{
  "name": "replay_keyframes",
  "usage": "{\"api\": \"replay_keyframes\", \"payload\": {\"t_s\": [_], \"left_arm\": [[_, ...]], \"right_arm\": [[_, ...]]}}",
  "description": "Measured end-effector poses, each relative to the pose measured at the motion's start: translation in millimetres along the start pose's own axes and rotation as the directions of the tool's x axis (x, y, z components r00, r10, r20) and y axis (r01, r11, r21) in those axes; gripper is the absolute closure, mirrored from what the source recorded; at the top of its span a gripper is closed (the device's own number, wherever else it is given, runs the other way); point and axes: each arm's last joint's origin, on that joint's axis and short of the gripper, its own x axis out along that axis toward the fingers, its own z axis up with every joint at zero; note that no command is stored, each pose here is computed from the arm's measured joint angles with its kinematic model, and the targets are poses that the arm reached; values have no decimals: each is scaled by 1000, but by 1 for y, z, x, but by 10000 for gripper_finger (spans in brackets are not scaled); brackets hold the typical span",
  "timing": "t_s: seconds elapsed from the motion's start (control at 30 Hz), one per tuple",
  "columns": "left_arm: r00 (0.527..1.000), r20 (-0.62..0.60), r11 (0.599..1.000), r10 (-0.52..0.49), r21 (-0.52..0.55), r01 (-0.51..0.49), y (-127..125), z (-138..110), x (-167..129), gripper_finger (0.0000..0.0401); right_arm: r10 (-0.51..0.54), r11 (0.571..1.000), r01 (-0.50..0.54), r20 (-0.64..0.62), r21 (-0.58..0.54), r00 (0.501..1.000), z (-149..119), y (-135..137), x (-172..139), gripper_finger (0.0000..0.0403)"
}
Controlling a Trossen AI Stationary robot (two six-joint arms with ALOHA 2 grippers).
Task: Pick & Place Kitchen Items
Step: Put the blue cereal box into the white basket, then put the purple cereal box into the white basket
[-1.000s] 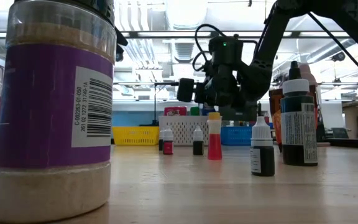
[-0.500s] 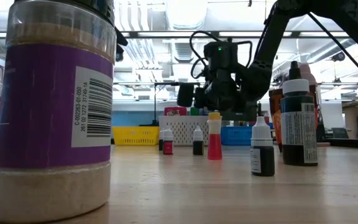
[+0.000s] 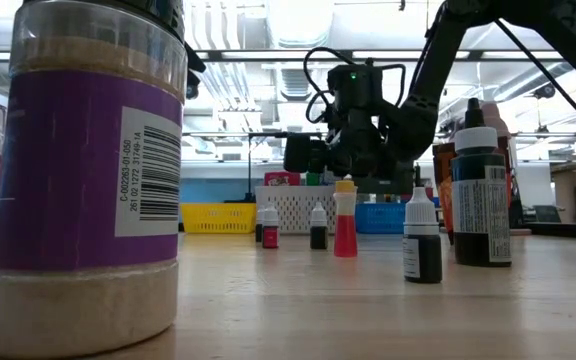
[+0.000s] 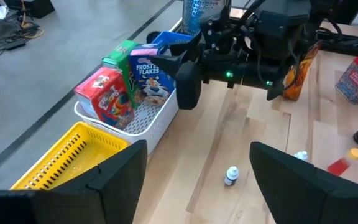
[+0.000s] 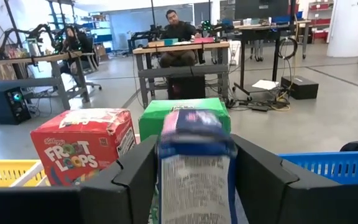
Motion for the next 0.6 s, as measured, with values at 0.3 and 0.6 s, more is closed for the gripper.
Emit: {"api": "replay_keyframes", "payload": {"t_s": [0.3, 0.6], "left_arm": [[1000, 0, 1000, 0, 0, 0, 0, 0, 0, 112], [1000, -1, 1000, 1, 5, -1, 0, 0, 0, 112]], "right_arm": [[7, 1000, -6, 15, -18, 1000, 17, 2, -2, 194], [43, 983, -27, 85, -179, 995, 101, 1, -20, 203]]}}
